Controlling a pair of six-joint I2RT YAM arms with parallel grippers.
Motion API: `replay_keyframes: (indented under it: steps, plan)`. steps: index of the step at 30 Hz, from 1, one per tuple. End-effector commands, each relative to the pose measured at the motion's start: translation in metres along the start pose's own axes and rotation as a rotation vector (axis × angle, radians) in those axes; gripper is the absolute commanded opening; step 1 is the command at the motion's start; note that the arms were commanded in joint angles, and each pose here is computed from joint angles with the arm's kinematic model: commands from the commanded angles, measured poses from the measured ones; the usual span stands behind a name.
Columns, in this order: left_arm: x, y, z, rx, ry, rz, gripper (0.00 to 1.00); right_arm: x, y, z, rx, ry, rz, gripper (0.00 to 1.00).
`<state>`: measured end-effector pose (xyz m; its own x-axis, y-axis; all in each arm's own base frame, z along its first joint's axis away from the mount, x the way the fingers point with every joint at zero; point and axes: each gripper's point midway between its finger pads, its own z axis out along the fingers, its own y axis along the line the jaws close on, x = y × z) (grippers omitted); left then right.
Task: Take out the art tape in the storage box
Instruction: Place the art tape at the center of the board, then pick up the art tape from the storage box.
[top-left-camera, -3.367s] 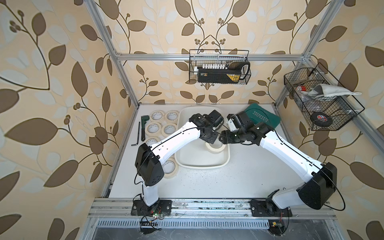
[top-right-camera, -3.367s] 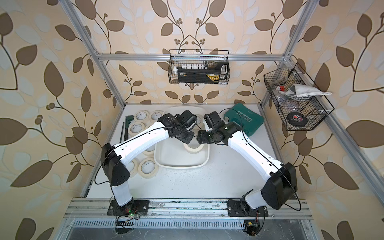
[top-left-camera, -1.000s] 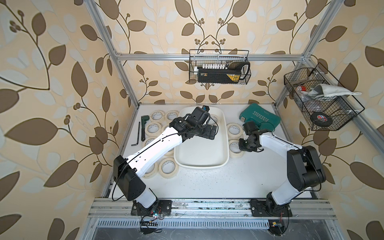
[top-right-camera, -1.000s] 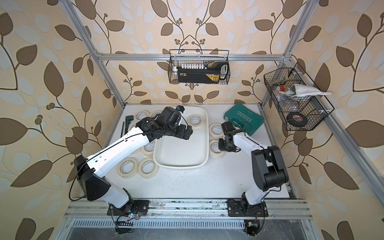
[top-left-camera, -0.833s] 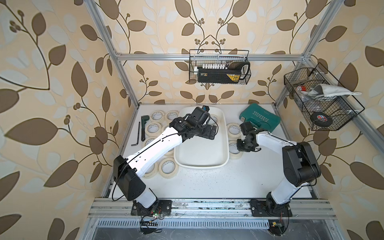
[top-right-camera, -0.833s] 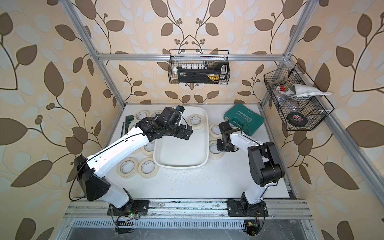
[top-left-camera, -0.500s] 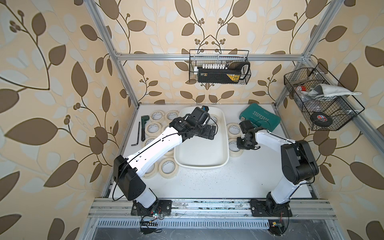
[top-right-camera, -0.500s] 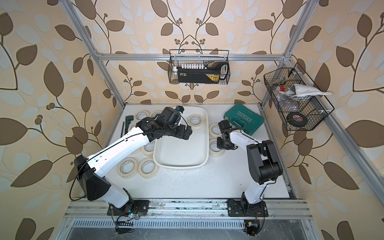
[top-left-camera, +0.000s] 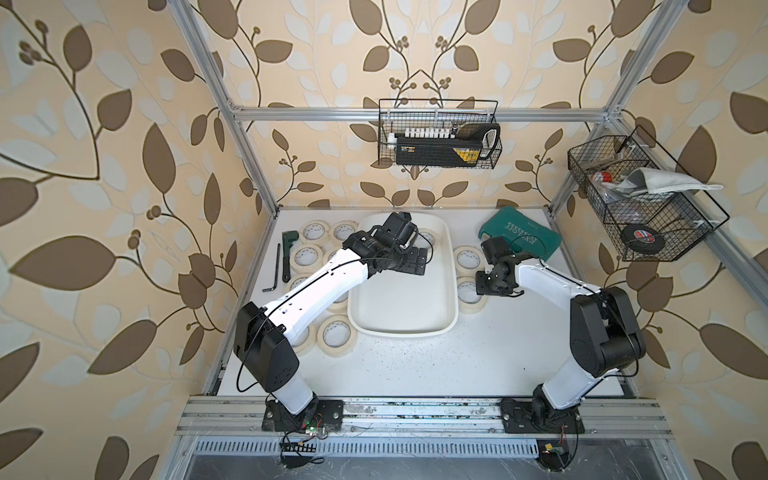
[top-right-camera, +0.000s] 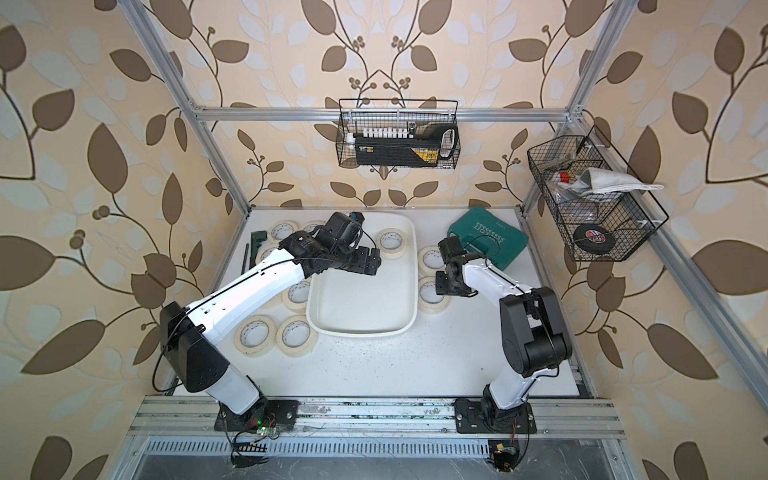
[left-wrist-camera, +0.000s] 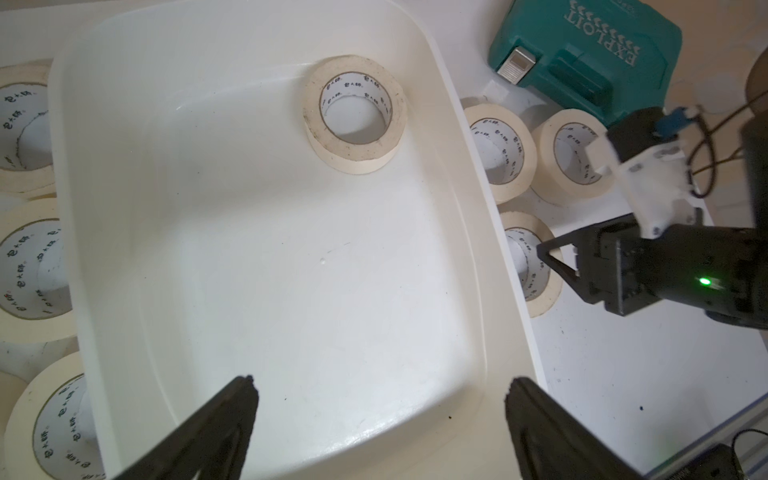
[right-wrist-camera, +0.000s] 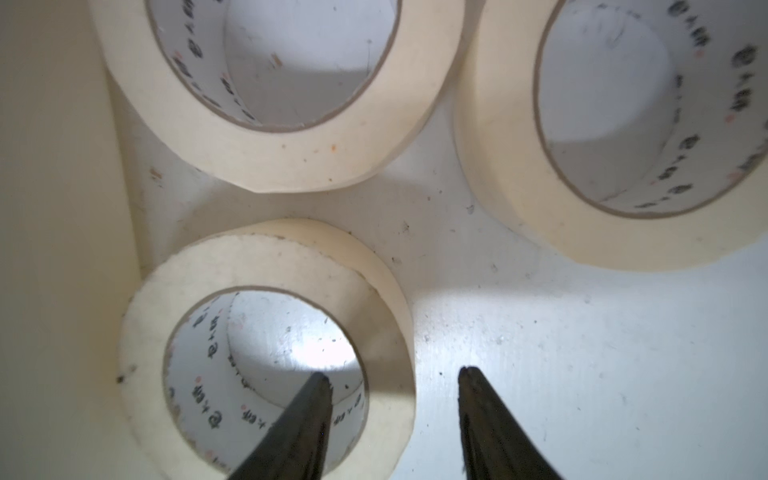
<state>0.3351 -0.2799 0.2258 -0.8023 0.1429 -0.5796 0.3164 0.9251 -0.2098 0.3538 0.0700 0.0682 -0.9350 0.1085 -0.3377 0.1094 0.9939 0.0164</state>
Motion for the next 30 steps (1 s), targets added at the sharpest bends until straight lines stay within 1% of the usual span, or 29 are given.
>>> replay_keyframes:
  steps: [1,6,9,14,15,16,21,25,30]
  plan:
    - [-0.019,0.004,0.002,-0.016,-0.031,-0.058,0.97,-0.009,0.003,-0.03,-0.025,-0.048,0.008,0.53]
    - [-0.033,0.02,0.03,-0.099,0.006,-0.119,0.96,-0.008,0.014,-0.059,-0.088,-0.085,0.005,0.55]
    - [-0.043,0.028,0.052,-0.136,0.028,-0.151,0.95,-0.004,0.019,-0.07,-0.123,-0.088,0.001,0.56]
    - [-0.051,0.038,0.095,-0.203,0.075,-0.158,0.95,0.0,0.024,-0.081,-0.155,-0.099,0.005,0.57]
    - [-0.06,0.038,0.101,-0.209,0.064,-0.16,0.94,0.0,0.025,-0.083,-0.161,-0.101,0.004,0.57]
    - [-0.062,0.039,0.108,-0.215,0.071,-0.162,0.94,0.001,0.025,-0.083,-0.161,-0.099,0.002,0.57]
    - [-0.066,0.043,0.146,-0.202,0.104,-0.195,0.94,0.002,0.026,-0.087,-0.167,-0.1,0.002,0.57]
    - [-0.072,0.054,0.17,-0.212,0.086,-0.22,0.93,0.003,0.028,-0.088,-0.175,-0.099,0.003,0.57]
    - [-0.082,0.055,0.2,-0.159,0.057,-0.222,0.9,0.004,0.03,-0.088,-0.183,-0.097,0.002,0.57]
